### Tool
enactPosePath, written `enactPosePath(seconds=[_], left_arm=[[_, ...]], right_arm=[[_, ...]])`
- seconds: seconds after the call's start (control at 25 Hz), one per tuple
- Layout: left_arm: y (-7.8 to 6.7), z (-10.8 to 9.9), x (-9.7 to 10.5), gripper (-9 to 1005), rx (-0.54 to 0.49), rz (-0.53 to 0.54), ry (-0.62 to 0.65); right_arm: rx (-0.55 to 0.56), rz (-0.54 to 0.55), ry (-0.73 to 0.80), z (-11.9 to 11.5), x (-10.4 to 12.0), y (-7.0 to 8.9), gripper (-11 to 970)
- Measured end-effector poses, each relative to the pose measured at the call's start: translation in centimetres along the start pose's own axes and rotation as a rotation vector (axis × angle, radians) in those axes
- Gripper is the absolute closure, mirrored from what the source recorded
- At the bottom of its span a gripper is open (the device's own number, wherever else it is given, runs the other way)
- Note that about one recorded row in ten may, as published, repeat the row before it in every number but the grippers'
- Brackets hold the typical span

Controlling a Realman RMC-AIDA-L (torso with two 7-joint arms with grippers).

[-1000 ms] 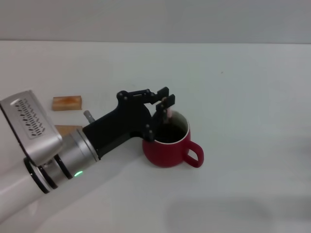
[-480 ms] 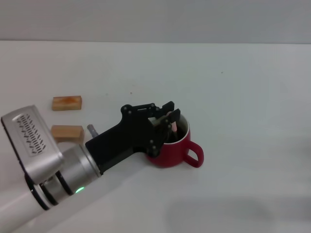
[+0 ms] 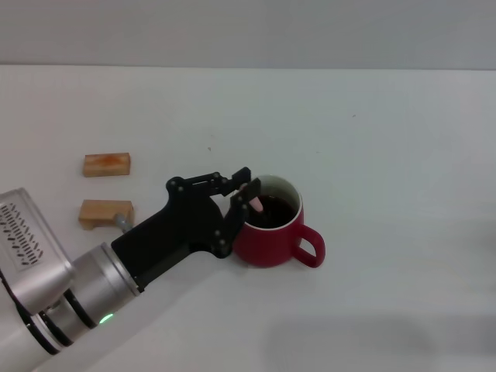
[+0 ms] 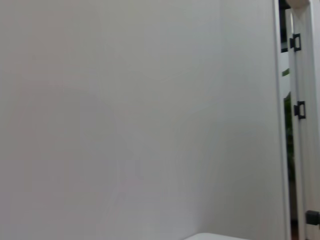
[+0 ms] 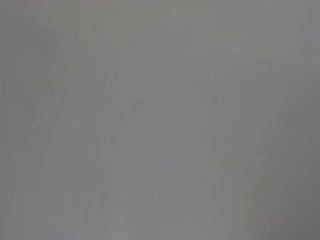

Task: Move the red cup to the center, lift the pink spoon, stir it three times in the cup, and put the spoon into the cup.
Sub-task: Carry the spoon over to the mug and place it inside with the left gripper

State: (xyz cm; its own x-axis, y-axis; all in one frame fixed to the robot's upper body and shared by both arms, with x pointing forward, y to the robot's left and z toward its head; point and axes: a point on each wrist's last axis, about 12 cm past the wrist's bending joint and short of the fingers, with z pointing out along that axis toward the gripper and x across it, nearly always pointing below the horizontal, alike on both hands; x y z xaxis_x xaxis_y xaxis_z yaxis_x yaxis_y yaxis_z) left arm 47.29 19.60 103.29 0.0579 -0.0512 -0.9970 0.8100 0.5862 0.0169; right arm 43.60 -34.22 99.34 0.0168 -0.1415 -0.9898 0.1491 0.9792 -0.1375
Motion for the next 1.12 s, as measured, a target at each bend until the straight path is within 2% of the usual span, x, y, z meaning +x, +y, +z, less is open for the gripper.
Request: enactPosePath(seconds=[0.2, 0.6, 0.8, 1.12], left_arm=[[0.4, -0.3, -0.1, 785, -0.019, 0.017, -0.001], [1.3, 0.8, -0.3, 781, -0.014, 0.040, 0.013], [1.7, 1.9, -0.4, 778, -0.005, 0.055, 0.026], [1.5, 3.3, -0.9, 775, 0.036, 0.062, 0.014]], right_arm=[[-0.004, 0.002, 0.001, -0.2, 0.0, 0.1, 960], [0.006, 0.003, 0.001, -0.7, 0.1, -0.1, 960], [0.008, 0.002, 0.001, -0.8, 0.2, -0.2, 959], [0.008, -0.002, 0.000, -0.8, 0.1, -0.3, 959]])
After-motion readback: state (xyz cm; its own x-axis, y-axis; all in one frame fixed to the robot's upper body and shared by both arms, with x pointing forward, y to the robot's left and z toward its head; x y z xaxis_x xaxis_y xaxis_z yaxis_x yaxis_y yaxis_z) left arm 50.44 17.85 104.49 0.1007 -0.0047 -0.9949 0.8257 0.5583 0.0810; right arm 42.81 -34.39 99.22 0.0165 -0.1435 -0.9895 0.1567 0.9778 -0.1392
